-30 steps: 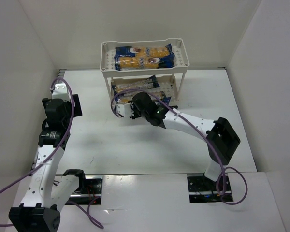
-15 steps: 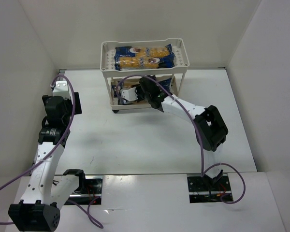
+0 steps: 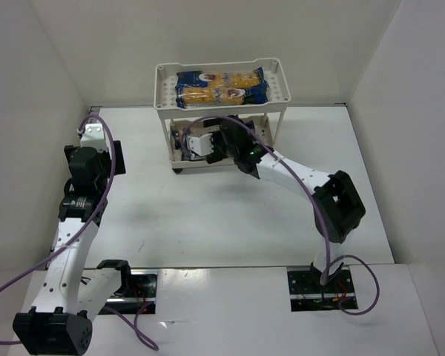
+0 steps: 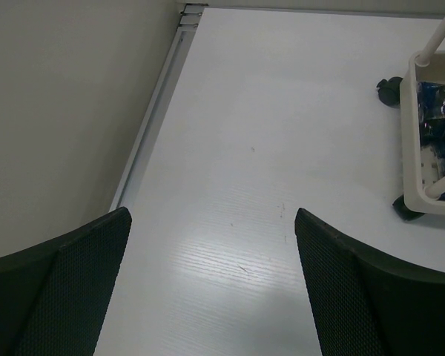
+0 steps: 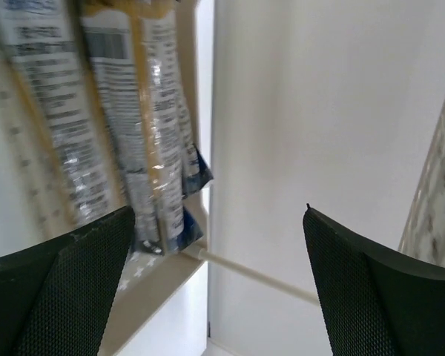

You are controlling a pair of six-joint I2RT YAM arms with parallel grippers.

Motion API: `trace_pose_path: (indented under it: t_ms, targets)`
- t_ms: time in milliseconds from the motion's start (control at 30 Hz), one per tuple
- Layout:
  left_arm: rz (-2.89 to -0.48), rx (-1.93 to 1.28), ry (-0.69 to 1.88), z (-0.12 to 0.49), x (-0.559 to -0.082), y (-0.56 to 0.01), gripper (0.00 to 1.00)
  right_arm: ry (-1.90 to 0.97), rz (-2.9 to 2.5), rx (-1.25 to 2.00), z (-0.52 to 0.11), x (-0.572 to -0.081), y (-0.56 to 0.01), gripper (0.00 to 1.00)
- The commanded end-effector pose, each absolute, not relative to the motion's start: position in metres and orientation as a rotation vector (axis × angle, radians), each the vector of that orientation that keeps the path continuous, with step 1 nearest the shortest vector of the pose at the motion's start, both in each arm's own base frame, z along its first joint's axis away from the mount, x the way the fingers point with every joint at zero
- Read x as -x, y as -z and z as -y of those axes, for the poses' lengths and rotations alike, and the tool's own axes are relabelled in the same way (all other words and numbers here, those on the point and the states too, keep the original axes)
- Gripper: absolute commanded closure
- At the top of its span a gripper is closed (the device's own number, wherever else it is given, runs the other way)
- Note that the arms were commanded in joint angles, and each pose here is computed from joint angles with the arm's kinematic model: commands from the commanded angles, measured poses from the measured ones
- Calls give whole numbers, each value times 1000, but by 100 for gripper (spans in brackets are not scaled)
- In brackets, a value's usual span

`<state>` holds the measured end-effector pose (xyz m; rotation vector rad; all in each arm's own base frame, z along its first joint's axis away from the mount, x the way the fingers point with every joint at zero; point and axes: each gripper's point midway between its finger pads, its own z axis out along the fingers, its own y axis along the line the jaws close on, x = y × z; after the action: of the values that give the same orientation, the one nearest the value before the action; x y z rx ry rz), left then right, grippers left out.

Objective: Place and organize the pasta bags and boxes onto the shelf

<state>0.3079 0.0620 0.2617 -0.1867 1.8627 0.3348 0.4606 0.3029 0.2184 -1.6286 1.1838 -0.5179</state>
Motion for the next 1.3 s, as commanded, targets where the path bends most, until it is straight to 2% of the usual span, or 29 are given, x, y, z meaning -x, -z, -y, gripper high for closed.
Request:
trace_pose_path:
  t_ms: [0,67,200,300,367,500,533,600,633,667,767,1067,1267]
  targets:
    - [-1785,185,-316,-61,-314,-287,2,406,-1110,1576,-309,-414,-269,1]
    - [-1776,186,-315,-61,-315,-289,2,239,-1049,1658,-324,-371,-264,1]
    - [-1784,201,-316,-64,-315,-284,2,-39,-916,1583,-326,-275,-322,1]
    - [-1800,224,-298,-64,-314,-277,2,-196,-913,1454,-322,-241,-357,1]
    - [-1806,244,-268,-62,-312,-273,2,-200,-893,1245,-308,-241,-411,1]
    - [-1826,290,-245,-67,-307,-262,2,12,-1192,688,-237,-321,-465,1]
    - [-1818,288,-237,-67,-305,-265,2,10,-1283,413,-180,-352,-490,1]
    - [-1834,306,-205,-65,-302,-258,2,23,-1515,287,-127,-392,-451,1]
    - [-1821,314,-210,-67,-298,-259,2,62,-1572,153,-65,-409,-449,1]
    - [-1830,321,-190,-64,-297,-257,2,8,-1658,33,-41,-419,-425,1]
    - [-1837,361,-165,-66,-292,-249,2,-71,-1840,-114,28,-412,-372,1]
    - [-1839,433,-2,-54,-287,-234,2,-127,-2101,-282,98,-347,-279,0]
    - [-1846,442,67,-46,-283,-225,2,-445,-2419,-337,119,-310,-220,0]
